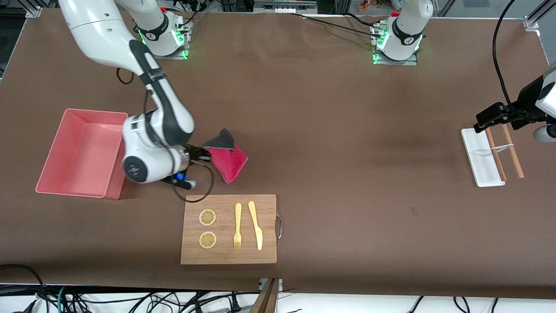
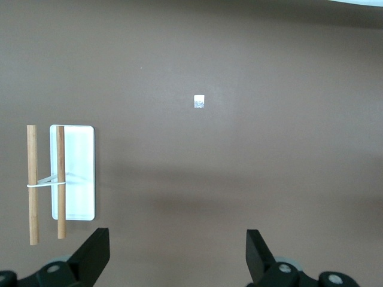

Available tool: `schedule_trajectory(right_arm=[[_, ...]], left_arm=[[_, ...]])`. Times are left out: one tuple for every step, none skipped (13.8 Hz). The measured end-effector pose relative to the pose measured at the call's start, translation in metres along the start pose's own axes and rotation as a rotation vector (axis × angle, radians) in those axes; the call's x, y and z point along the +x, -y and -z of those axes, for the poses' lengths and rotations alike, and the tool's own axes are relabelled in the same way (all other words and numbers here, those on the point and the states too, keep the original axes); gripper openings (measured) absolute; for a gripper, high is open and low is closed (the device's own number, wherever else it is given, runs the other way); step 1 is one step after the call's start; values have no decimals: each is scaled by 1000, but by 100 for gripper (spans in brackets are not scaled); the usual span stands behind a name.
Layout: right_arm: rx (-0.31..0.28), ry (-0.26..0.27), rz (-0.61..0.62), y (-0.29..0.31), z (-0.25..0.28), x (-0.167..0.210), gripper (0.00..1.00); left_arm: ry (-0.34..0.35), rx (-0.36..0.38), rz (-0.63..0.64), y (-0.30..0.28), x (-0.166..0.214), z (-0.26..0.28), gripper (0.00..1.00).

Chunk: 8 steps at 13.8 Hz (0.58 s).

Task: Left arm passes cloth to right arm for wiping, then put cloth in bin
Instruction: 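Wipe the table surface with the cloth held in the right gripper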

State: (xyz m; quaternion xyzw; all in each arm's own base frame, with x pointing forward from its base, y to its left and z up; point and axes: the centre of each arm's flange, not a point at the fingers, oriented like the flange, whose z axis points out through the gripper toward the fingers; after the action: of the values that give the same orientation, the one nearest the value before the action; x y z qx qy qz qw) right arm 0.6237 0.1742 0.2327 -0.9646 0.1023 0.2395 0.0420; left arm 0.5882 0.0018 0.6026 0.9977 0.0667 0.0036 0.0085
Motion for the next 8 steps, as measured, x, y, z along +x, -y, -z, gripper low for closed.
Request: schedule_trajectory(right_arm=[[-38, -4, 48, -30, 8, 9, 2], [-55, -6, 85, -58, 15, 17, 2], [-63, -4, 112, -82, 21, 23, 2], [-68, -4, 132, -101, 26, 27, 2], [-71, -4, 149, -116, 29, 31, 2], [-73, -3, 160, -123, 31, 32, 2], [-73, -2, 164, -127, 31, 33, 2], [-73, -2, 164, -128, 31, 33, 2]], left_arm=[[4, 1, 1, 1, 0, 0, 100], [5, 1, 2, 1, 0, 0, 100], [6, 1, 4, 2, 0, -1, 100], [10, 2, 7, 4, 0, -2, 100], [19, 3, 10, 5, 1, -4, 100], [33, 5, 11, 6, 1, -8, 100], [43, 6, 12, 7, 1, -11, 100], [52, 7, 12, 7, 1, -13, 100]])
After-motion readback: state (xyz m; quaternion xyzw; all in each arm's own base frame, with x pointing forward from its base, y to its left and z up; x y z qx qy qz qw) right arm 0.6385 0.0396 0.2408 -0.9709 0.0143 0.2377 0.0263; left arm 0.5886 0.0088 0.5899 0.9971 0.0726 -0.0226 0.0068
